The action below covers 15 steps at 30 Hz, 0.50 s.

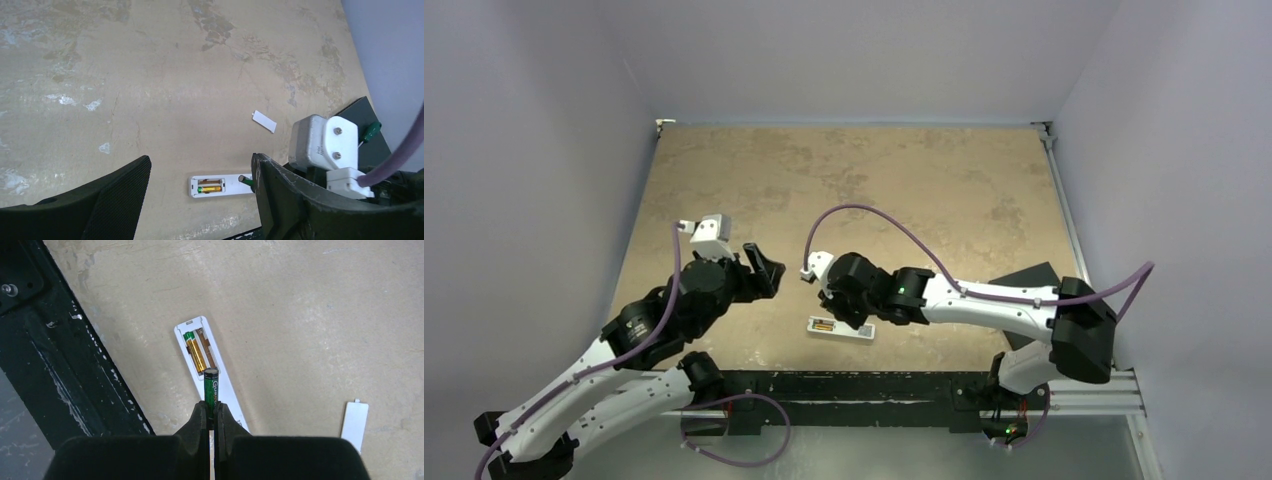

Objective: Load the batteries into the remote control

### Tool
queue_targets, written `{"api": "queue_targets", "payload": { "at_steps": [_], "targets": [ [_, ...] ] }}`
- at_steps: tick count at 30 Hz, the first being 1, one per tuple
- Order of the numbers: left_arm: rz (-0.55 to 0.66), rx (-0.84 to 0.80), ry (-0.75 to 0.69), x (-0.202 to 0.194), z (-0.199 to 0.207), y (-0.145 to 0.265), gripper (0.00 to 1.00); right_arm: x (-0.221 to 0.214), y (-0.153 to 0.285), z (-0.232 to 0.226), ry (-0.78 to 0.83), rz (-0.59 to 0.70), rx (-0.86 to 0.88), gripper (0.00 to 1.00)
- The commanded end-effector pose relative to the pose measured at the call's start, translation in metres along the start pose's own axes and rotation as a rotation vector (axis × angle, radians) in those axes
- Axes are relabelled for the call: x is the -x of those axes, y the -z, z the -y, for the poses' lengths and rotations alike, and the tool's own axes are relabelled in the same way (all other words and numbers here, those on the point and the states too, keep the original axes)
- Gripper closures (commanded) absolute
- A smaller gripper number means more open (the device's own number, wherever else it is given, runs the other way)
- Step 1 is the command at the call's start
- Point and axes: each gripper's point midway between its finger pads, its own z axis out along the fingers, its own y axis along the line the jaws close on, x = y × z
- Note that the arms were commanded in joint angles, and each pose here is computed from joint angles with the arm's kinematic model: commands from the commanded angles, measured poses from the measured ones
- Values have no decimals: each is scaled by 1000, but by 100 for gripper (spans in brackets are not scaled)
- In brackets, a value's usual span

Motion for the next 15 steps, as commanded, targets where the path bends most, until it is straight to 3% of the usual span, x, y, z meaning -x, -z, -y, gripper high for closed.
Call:
{"api": "queue_targets", "payload": {
  "at_steps": [1, 15],
  "targets": [
    [51, 15, -10, 13, -7, 8, 26, 24, -5, -7, 48, 44, 29, 100],
    [102, 17, -9, 23, -16, 21, 20, 8, -39, -10, 91, -87, 43, 96]
  ]
}}
